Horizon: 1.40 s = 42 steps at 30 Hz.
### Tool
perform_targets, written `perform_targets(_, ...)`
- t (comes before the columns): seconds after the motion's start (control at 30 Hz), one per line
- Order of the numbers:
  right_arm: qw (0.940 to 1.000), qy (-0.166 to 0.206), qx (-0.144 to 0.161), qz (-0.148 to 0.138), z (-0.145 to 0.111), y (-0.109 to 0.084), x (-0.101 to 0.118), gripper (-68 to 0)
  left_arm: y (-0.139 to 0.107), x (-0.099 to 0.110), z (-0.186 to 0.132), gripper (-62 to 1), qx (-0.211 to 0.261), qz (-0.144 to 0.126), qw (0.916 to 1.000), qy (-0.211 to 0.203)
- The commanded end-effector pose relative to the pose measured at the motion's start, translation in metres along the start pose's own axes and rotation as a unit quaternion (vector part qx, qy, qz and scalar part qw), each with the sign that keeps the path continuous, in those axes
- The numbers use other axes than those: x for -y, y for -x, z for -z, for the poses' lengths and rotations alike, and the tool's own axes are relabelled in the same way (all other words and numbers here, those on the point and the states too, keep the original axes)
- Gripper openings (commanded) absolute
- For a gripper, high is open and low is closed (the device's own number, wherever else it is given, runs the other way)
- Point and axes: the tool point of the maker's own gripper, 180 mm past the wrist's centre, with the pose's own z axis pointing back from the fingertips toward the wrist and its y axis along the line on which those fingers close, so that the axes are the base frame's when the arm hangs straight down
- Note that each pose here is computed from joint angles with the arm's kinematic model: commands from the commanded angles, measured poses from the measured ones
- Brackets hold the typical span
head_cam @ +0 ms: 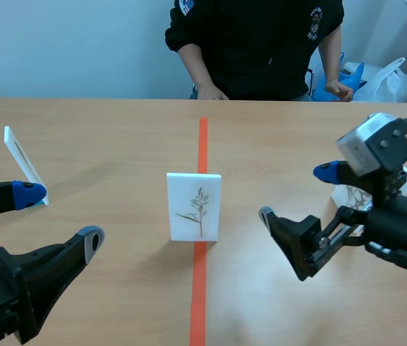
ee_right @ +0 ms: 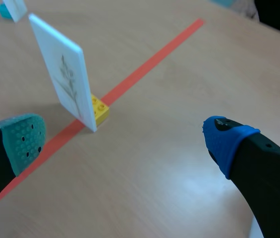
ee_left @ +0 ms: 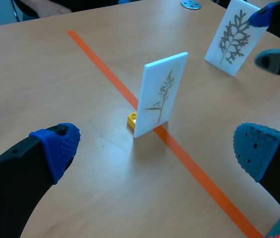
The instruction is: Sort the leaf by its shape. The table is split by an orange tape line. A compound leaf with several leaflets goes to the left side, a simple leaf with one blade goes to the right side. Return to the home posture when a red brick is placed on the table.
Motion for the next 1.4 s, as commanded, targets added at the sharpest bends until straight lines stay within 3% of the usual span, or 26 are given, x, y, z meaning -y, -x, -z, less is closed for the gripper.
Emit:
perform_targets(0.0, 0.9998, 0.002, 0.02, -0.008, 0.009, -0.009, 0.007, 0.4, -0.007, 0.0, 0.0, 1.4, 0.014, -0.001, 0.9999, 0.0)
perform_targets(0.33, 0.9976, -0.065, 0.022, -0.007, 0.074, 0.01, -0.034, 0.4, -0.007, 0.0, 0.0, 1.4, 0.014, -0.001, 0.9999, 0.0)
perform_targets(0.57, 0.9968, -0.077, 0.013, -0.016, 0.11, 0.02, -0.068, -0.7, -0.007, 0.0, 0.0, 1.4, 0.014, -0.001, 0.9999, 0.0)
perform_targets(0.73, 0.9965, -0.08, 0.003, -0.025, 0.127, 0.027, -0.088, -10.1, -0.007, 0.0, 0.0, 1.4, 0.014, -0.001, 0.9999, 0.0)
perform_targets(0.9, 0.9953, -0.091, 0.004, -0.033, 0.13, 0.028, -0.103, -23.9, -0.007, 0.0, 0.0, 1.4, 0.014, -0.001, 0.9999, 0.0)
perform_targets(1.07, 0.9962, -0.079, 0.007, -0.036, 0.13, 0.028, -0.1, -46.6, -0.007, 0.0, 0.0, 1.4, 0.015, -0.001, 0.9999, 0.0)
perform_targets(1.2, 0.9969, -0.068, 0.007, -0.038, 0.13, 0.028, -0.096, -58.2, -0.007, 0.0, 0.0, 1.4, 0.015, -0.001, 0.9999, 0.0)
perform_targets(1.37, 0.9968, -0.058, 0.03, -0.045, 0.129, 0.016, -0.09, -61.6, -0.008, 0.0, 0.0, 1.4, 0.017, -0.001, 0.9999, 0.0)
